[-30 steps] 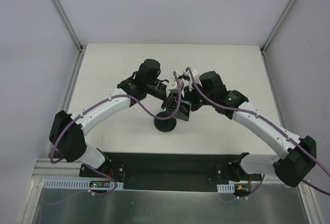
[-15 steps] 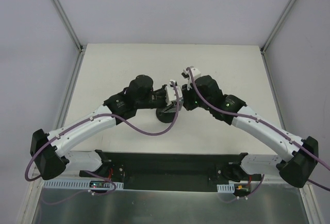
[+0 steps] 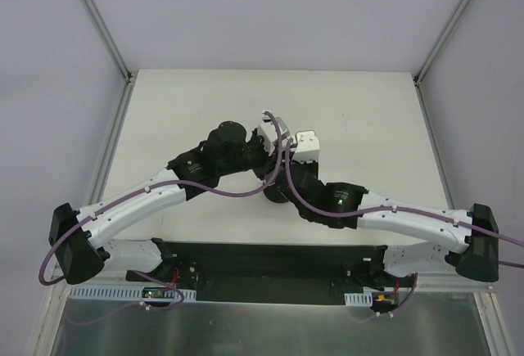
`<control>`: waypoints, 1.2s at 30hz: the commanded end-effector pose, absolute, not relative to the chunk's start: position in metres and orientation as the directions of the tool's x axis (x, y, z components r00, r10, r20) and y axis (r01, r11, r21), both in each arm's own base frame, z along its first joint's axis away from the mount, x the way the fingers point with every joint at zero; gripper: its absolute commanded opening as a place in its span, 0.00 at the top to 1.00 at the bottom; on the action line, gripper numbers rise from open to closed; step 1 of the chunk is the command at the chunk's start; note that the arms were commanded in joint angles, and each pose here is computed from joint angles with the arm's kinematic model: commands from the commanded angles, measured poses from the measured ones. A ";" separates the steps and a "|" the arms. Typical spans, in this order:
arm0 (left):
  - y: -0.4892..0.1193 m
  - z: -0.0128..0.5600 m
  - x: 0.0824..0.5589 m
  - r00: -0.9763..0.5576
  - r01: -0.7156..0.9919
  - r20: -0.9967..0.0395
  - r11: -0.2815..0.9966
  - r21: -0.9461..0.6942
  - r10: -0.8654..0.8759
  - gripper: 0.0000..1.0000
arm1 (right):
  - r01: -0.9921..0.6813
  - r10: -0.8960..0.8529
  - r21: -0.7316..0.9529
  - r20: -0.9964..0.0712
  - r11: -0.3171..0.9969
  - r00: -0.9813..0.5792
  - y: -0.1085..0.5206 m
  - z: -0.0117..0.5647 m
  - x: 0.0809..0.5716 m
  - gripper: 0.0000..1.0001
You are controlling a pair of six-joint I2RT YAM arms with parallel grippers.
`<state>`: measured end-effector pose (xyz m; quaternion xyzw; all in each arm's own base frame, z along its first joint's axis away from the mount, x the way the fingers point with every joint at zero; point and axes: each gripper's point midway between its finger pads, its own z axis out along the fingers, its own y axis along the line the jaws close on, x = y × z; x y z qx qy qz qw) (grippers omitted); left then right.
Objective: Place the phone on the phone stand
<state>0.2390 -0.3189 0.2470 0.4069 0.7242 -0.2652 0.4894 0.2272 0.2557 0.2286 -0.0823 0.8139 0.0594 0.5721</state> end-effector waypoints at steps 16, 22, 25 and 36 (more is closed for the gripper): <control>-0.271 0.200 0.296 -0.324 0.593 -0.880 0.799 0.096 0.347 1.00 | -0.371 -0.056 0.031 -0.974 0.928 -0.221 0.299 0.267 0.137 0.66; -0.278 0.197 0.279 -0.306 0.677 -0.872 0.731 0.082 0.381 1.00 | -0.670 -0.144 0.034 -0.967 0.742 -0.208 0.317 0.277 0.106 0.24; -0.285 0.202 0.263 -0.291 0.741 -0.880 0.671 0.042 0.376 1.00 | -0.760 -0.218 -0.009 -0.960 0.650 -0.174 0.313 0.279 0.095 0.07; -0.306 0.258 0.178 -0.155 0.955 -0.951 0.286 -0.075 0.269 1.00 | -0.914 -0.194 0.055 -0.971 0.402 -0.143 0.271 0.253 0.133 0.04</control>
